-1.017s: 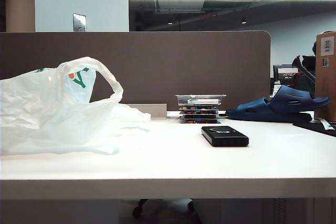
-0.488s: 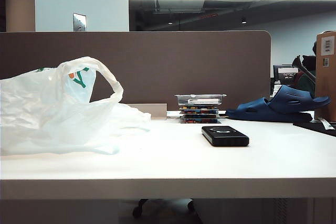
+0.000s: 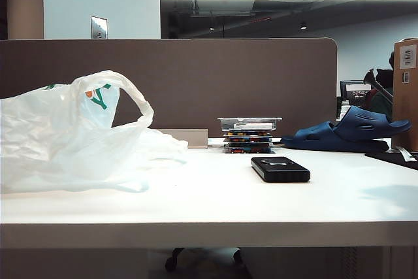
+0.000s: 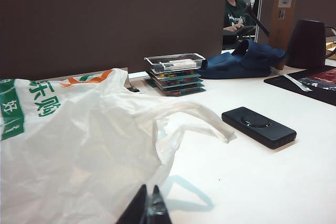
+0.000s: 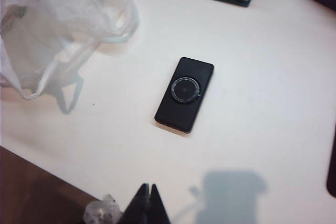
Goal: Put the power bank into the bag.
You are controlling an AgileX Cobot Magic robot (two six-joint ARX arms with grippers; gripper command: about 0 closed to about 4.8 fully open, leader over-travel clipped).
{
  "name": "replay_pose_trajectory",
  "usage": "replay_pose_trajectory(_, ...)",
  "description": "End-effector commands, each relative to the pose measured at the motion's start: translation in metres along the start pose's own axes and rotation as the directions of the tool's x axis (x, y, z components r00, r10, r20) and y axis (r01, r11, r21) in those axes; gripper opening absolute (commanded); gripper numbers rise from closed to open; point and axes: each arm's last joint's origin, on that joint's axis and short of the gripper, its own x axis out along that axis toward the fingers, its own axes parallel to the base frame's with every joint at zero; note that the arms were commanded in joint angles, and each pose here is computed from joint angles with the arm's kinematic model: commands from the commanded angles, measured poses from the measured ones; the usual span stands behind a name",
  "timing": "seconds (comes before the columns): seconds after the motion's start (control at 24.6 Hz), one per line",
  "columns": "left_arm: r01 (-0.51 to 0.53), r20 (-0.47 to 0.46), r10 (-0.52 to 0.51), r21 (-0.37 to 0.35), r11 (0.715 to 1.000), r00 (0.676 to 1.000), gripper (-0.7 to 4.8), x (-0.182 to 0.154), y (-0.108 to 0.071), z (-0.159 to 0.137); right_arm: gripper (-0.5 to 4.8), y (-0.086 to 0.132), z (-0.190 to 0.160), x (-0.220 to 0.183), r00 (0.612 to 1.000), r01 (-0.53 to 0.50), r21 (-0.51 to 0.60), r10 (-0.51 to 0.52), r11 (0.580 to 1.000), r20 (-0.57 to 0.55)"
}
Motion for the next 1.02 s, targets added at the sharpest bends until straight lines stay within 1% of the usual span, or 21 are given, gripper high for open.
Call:
replay_pose_trajectory(0.04,0.000,0.013,0.000,0.002,1.000,1.000,-0.06,0.000,0.000,0.003,0.05,0.007,0.011,0.022,1.000,-0.023,-0.042,0.023,0.999,0.008)
replay_pose_trajectory(0.16,0.000,0.013,0.000,0.002,1.000,1.000,-0.06,0.000,0.000,0.003,0.42,0.009,0.016,0.045,0.999,-0.031,-0.006,0.031,0.999,-0.017)
replay_pose_trajectory(0.2,-0.001,0.013,0.001,0.002,1.000,1.000,-0.06,0.000,0.000,0.003,0.65,0.007,0.018,0.060,0.999,-0.037,0.000,0.037,0.999,-0.038)
replay_pose_trajectory(0.33,0.001,0.013,-0.001,0.001,1.000,1.000,-0.06,0.000,0.000,0.003,0.71,0.007,0.021,0.094,0.995,-0.054,0.005,0.055,0.999,-0.083)
replay_pose_trajectory(0.37,0.000,0.013,0.000,0.001,1.000,1.000,-0.06,0.000,0.000,0.003,0.88,0.006,0.022,0.100,0.995,-0.052,0.013,0.053,0.999,-0.087)
replay_pose_trajectory(0.41,0.000,0.010,0.000,0.000,1.000,1.000,-0.06,0.000,0.000,0.003,1.48,0.004,0.023,0.112,0.994,-0.052,0.019,0.054,0.998,-0.094)
replay_pose_trajectory(0.53,0.001,0.002,-0.001,-0.005,1.000,1.000,-0.06,0.000,0.000,0.002,2.14,0.001,0.023,0.131,0.992,-0.051,0.047,0.055,0.998,-0.109)
replay_pose_trajectory(0.65,0.001,-0.011,-0.001,-0.012,1.000,1.000,-0.06,0.000,0.000,0.000,2.52,0.001,0.022,0.148,0.990,-0.052,0.050,0.058,0.997,-0.127)
replay_pose_trajectory(0.73,0.000,-0.017,-0.001,-0.015,1.000,1.000,-0.06,0.000,0.000,0.000,3.49,-0.001,0.022,0.168,0.990,-0.042,0.048,0.048,0.998,-0.132)
replay_pose_trajectory(0.85,0.001,-0.017,-0.001,-0.015,1.000,1.000,-0.06,0.000,0.000,0.000,4.09,0.001,0.021,0.184,0.991,0.004,0.064,0.004,0.998,-0.132)
replay_pose_trajectory(0.94,0.001,-0.017,-0.001,-0.015,1.000,1.000,-0.06,0.000,0.000,0.000,4.73,0.000,0.020,0.193,0.991,0.034,0.071,-0.024,0.997,-0.134)
replay_pose_trajectory(1.02,0.001,-0.017,-0.001,-0.015,1.000,1.000,-0.06,0.000,0.000,0.000,4.79,0.001,0.019,0.202,0.990,0.044,0.079,-0.033,0.996,-0.137)
